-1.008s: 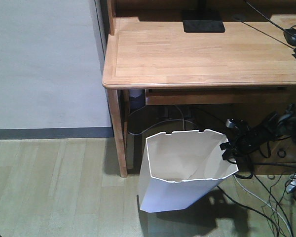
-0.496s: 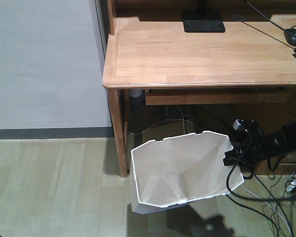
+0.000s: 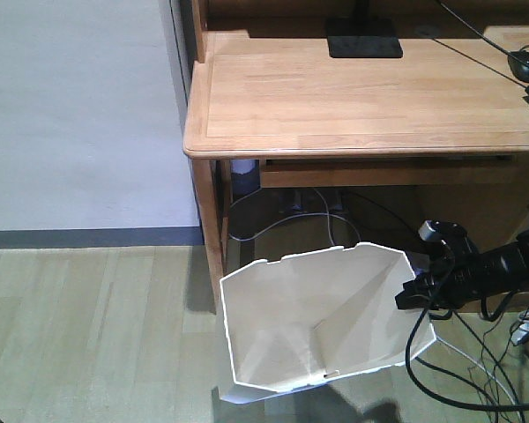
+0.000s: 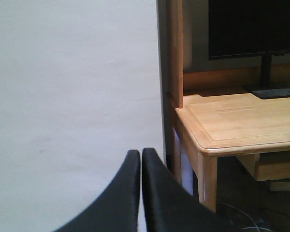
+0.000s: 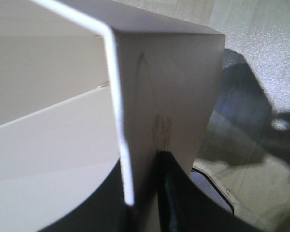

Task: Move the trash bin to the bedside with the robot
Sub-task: 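Lift and drag the bin out from under the desk with right gripper, then hold the bin in the right gripper while the base turns toward the bed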

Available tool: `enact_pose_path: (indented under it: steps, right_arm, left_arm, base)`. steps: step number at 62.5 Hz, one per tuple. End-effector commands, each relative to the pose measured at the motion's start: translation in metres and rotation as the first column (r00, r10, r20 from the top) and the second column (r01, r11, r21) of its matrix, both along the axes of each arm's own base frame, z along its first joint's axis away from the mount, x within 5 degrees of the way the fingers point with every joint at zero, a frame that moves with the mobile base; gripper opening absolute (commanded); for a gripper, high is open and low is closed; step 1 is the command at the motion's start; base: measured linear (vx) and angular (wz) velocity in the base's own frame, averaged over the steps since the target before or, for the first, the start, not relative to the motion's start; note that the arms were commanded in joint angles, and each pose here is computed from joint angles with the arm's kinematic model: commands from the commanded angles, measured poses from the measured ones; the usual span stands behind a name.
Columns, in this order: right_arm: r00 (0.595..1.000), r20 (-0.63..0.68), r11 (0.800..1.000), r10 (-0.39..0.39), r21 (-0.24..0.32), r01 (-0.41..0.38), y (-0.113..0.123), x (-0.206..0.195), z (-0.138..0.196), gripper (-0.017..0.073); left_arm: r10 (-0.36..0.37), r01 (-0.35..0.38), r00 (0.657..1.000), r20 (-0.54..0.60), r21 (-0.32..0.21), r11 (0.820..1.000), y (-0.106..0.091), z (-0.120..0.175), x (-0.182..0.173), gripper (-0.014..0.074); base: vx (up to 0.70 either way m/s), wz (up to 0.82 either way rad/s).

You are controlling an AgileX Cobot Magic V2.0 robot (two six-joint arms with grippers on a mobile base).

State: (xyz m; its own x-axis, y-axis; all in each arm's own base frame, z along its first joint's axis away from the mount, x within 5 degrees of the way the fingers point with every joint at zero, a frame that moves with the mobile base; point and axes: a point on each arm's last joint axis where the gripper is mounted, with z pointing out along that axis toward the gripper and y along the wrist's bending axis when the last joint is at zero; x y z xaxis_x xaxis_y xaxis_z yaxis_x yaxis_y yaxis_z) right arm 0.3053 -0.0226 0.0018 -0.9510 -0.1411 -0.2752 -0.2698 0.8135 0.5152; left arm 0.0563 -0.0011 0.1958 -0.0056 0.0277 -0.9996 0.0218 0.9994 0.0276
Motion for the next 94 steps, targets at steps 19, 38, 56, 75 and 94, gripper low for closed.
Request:
enact_pose_path:
  steps: [19, 38, 56, 75, 94]
  right_arm:
    - [0.997, 0.069, 0.953, -0.038, 0.302, 0.016, 0.0175, 0.0111, 0.0428, -0.0002]
    - [0.991, 0.075, 0.941, -0.115, 0.329, 0.084, 0.0180, 0.0170, 0.0449, -0.0002]
    - [0.991, 0.075, 0.940, -0.115, 0.330, 0.084, 0.0180, 0.0169, 0.0450, -0.0002]
    - [0.991, 0.075, 0.941, -0.115, 0.329, 0.084, 0.0180, 0.0170, 0.0449, -0.0002]
    - [0.991, 0.075, 0.941, -0.115, 0.329, 0.084, 0.0180, 0.0170, 0.0449, -0.0002]
  left_arm:
    - [-0.005, 0.007, 0.998, 0.069, -0.025, 1.000, -0.0004, 0.0031, -0.0002, -0.0006]
    - [-0.005, 0.007, 0.998, 0.069, -0.025, 1.000, -0.0004, 0.0031, -0.0002, -0.0006]
    - [-0.005, 0.007, 0.998, 0.069, -0.025, 1.000, -0.0004, 0.0031, -0.0002, -0.0006]
    - [-0.005, 0.007, 0.998, 0.069, -0.025, 1.000, -0.0004, 0.0031, -0.0002, -0.0006]
    - [-0.005, 0.007, 0.998, 0.069, -0.025, 1.000, -0.0004, 0.0031, -0.0002, -0.0006]
  base:
    - [0.00, 0.00]
    - [0.00, 0.00]
    - [-0.01, 0.06]
    - [-0.04, 0.29]
    - [-0.04, 0.55]
